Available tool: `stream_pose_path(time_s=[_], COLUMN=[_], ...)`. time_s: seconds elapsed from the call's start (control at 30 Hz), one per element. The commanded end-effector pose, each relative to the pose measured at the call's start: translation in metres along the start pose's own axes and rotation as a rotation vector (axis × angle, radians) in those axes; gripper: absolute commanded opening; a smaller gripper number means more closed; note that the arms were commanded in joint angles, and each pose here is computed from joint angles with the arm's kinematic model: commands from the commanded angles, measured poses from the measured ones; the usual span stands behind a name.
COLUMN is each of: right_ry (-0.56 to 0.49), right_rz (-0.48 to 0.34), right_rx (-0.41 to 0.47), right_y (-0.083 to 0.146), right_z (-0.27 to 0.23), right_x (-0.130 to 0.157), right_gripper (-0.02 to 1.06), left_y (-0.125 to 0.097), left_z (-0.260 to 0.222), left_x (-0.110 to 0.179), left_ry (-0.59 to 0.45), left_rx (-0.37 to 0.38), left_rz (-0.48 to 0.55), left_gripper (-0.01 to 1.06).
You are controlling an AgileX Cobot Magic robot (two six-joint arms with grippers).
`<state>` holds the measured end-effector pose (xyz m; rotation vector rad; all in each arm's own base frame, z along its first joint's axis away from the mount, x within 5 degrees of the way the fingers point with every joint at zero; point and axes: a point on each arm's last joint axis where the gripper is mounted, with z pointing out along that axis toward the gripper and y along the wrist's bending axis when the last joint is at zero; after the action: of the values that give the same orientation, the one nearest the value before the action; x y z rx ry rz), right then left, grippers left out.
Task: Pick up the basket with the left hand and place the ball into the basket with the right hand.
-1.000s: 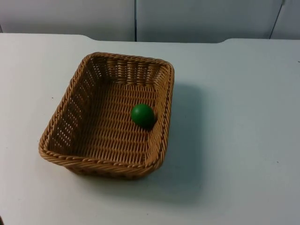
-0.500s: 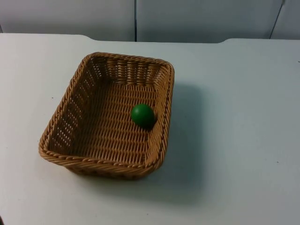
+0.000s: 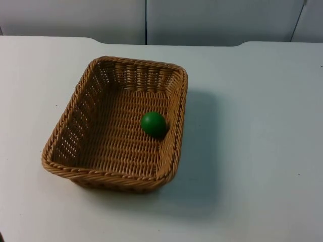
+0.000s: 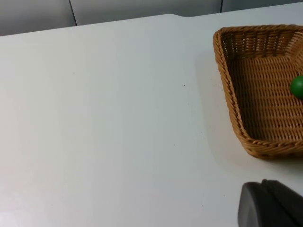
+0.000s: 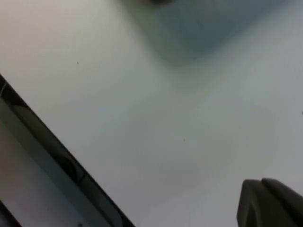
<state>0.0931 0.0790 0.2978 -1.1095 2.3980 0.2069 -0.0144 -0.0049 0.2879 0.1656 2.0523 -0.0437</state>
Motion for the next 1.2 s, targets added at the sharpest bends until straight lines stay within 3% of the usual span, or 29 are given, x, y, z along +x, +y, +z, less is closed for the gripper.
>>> stream_pose_path(time_s=[0.0,0.2,0.3,0.47,0.53,0.67,0.77,0.9,1.03,1.17], right_ry=[-0.027,-0.193,-0.235,-0.391,-0.493,-0.580,-0.576,-0.587,-0.581,-0.573], right_rz=[0.002,0.032,0.053,0.082,0.159,0.161,0.164,0.253,0.401,0.495], right_rx=[0.009,0.033,0.035,0.053,0.025,0.019,0.025,0.103,0.245,0.346], right_y=[0.003,0.011,0.014,0.018,0.022,0.025,0.025,0.026,0.028,0.029], right_z=[0.001,-0.012,-0.016,-0.032,-0.041,-0.047,-0.047,-0.048,-0.048,-0.047], right_x=[0.021,0.063,0.076,0.096,0.109,0.119,0.119,0.117,0.115,0.114], right_gripper=[0.00,0.00,0.00,0.00,0.00,0.00,0.00,0.00,0.00,0.00], left_y=[-0.001,-0.001,-0.001,-0.001,-0.001,-0.001,-0.001,-0.001,0.000,0.000], left_z=[0.000,0.000,0.000,0.000,0.000,0.000,0.000,0.000,0.000,0.000], left_x=[0.001,0.001,0.001,0.001,0.001,0.001,0.001,0.000,0.000,0.000], left_ry=[-0.005,-0.005,-0.005,-0.005,-0.005,-0.005,-0.005,-0.006,-0.006,-0.006], left_rx=[0.004,0.004,0.004,0.004,0.004,0.004,0.004,0.002,0.000,0.000], left_rz=[-0.010,-0.010,-0.010,-0.010,-0.010,-0.010,-0.010,-0.009,-0.008,-0.008], left_gripper=[0.00,0.00,0.00,0.00,0.00,0.00,0.00,0.00,0.00,0.00])
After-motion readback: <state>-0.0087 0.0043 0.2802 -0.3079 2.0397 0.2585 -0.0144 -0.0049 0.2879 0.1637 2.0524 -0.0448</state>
